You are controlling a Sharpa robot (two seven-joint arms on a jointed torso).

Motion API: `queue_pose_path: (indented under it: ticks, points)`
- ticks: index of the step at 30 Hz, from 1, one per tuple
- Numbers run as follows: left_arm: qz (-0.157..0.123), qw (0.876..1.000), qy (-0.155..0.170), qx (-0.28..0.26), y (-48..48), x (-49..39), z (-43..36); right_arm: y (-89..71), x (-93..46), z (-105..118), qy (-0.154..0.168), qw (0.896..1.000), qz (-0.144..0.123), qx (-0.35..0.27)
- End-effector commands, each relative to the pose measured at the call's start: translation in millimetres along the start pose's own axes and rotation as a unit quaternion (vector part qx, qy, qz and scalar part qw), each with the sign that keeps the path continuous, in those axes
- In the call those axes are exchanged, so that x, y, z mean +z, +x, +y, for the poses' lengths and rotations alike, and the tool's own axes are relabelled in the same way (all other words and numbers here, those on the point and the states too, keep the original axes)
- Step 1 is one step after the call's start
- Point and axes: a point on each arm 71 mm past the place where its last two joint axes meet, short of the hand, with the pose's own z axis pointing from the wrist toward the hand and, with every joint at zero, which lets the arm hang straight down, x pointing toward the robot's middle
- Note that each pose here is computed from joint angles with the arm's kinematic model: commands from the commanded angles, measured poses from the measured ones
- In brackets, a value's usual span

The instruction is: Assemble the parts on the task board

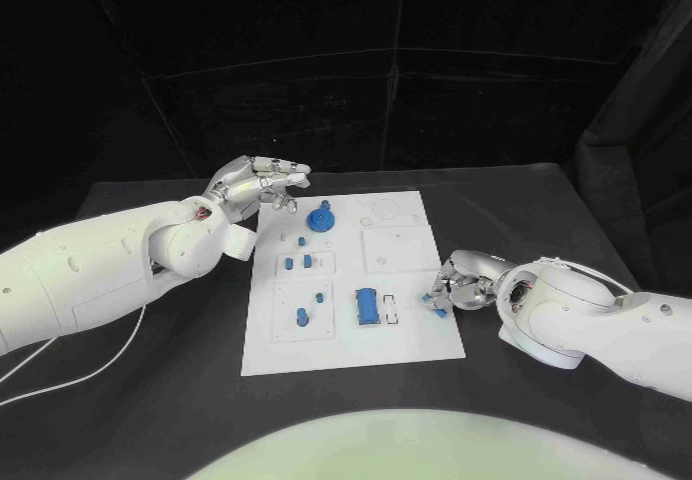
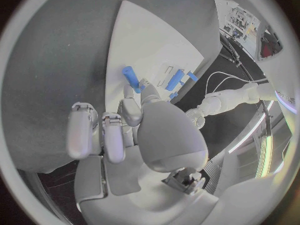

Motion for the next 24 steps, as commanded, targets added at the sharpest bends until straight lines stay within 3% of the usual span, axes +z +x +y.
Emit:
queue_pose_path:
  ticks: [1, 10, 24]
  points:
    - [0.006, 1.000, 0.005, -0.004, 1.1, 0.4, -1.5, -1.3, -2.1, 6, -0.013, 0.995, -0.009, 0.096]
    - [0.006, 1.000, 0.005, -0.005, 0.9, 0.0, -1.5, 4.6, -0.7, 18, -0.023, 0.993, 0.008, 0.119]
    - [0.007, 1.000, 0.005, -0.005, 1.4, -0.3, -1.6, 13.6, 9.2, 27, 0.004, 0.995, 0.032, 0.093]
